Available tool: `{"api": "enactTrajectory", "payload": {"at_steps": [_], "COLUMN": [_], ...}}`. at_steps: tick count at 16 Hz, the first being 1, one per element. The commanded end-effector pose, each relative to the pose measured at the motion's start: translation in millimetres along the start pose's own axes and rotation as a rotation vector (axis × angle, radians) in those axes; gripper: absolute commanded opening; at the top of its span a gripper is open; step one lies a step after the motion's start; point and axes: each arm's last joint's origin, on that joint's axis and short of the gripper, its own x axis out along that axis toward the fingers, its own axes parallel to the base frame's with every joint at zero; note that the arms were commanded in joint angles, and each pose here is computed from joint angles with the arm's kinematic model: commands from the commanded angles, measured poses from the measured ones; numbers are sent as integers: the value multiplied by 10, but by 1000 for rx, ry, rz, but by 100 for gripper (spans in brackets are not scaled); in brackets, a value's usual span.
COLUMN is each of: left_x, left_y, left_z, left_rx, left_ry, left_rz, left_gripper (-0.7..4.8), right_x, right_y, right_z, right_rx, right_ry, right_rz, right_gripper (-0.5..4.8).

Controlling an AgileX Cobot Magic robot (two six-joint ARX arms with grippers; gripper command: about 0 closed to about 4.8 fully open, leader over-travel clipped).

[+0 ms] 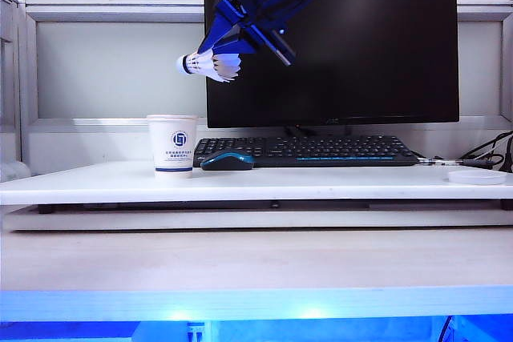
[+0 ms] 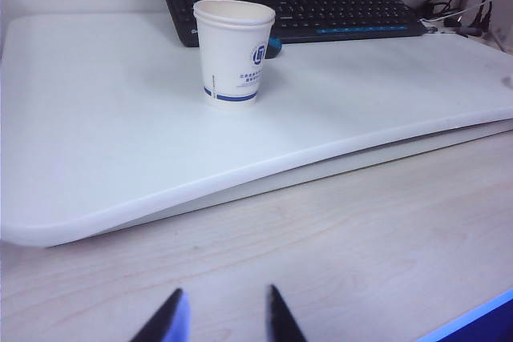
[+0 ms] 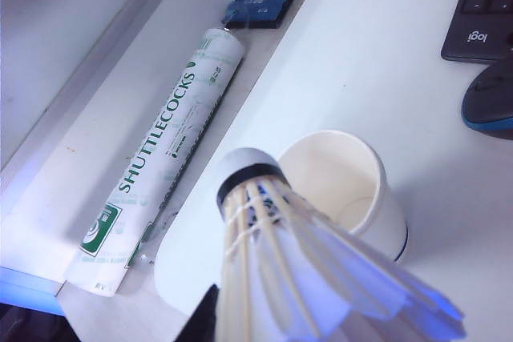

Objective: Pick up the badminton from the table and put it into the white paper cup.

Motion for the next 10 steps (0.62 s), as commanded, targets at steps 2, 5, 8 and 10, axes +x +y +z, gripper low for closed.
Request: {"api": "enactTrajectory", "payload": {"at_steps": [2, 5, 8, 10], "left_x": [-1, -1, -1, -1], "left_y": [-3, -3, -3, -3], "left_z": [-19, -19, -19, -19], "left_rx": [-11, -12, -12, -11], "left_ry": [21, 21, 21, 21], "left_rz": [-10, -11, -11, -11], "left_gripper": [133, 133, 133, 133], "right_x": [65, 168, 243, 305], "right_y": [76, 121, 119, 70], "right_z": [101, 254, 299, 241], "right_rx": [-90, -101, -95, -85], "right_ry": [41, 27, 44, 80], "right_rz": [-15, -10, -25, -35], "right_gripper": [-9, -9, -9, -9]}}
